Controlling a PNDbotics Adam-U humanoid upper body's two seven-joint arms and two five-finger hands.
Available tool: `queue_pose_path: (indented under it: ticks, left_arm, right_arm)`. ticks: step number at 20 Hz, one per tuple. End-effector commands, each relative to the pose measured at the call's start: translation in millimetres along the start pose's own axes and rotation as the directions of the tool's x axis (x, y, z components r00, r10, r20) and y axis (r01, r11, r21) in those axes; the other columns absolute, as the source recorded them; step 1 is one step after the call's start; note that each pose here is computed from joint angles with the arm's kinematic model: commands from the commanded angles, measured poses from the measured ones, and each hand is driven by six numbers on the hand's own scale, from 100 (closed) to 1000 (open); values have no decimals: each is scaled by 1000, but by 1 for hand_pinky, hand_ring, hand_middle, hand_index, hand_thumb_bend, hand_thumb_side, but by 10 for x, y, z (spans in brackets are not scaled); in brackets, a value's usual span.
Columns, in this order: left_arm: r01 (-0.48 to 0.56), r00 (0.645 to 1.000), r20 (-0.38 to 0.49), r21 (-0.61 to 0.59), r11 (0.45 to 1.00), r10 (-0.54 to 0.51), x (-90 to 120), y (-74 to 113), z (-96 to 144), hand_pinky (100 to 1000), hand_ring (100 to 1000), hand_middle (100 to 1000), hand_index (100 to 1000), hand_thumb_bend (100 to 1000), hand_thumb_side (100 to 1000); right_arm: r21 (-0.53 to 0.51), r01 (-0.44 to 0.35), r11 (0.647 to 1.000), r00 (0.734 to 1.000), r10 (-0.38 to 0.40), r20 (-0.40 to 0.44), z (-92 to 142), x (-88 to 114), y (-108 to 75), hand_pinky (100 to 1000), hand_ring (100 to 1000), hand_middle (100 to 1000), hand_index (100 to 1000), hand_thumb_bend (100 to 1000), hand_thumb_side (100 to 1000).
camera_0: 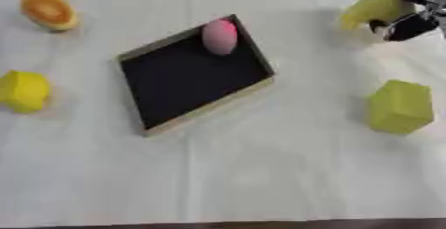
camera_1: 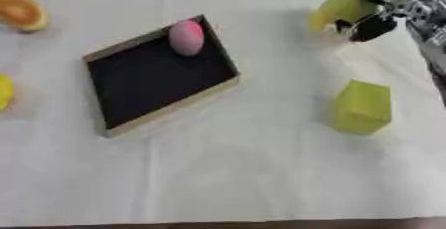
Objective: Pick up objects on the table and place them in the box.
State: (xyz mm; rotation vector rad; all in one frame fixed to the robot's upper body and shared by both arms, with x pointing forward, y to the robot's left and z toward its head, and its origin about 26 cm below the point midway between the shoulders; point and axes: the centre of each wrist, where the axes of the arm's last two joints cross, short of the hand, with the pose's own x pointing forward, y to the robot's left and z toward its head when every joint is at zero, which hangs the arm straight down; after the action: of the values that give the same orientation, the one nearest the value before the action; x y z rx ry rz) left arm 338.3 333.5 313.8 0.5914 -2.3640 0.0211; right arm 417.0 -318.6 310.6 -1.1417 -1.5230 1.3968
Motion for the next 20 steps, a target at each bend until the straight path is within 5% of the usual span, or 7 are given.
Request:
queue_pose_path:
  ticks: [1, 5, 11, 20]
  left_arm:
    - [9, 999, 36, -9, 1000, -8, 105, 40, -53, 847, 919, 898, 1000, 433, 621]
    - [3, 999, 40, -24, 1000, -2, 126, 4, -61, 847, 919, 899, 1000, 436, 621]
    - [-10, 999, 50, -43, 999, 12, 164, -47, -76, 846, 919, 898, 1000, 438, 619]
    - [-34, 997, 72, -54, 998, 38, 242, -105, -113, 845, 919, 898, 1000, 441, 618]
  right_arm:
    - [-100, -67, 993, 993, 75, 88, 91, 242, -407, 690, 611, 509, 658, 100, 100]
    - [-107, -87, 990, 960, 112, 257, 35, 758, -582, 689, 609, 511, 659, 100, 100]
    - [-56, -83, 995, 893, 99, 440, -205, 1427, -602, 694, 609, 513, 665, 100, 100]
    - [15, -56, 998, 818, 38, 573, -461, 1980, -467, 694, 602, 509, 664, 100, 109]
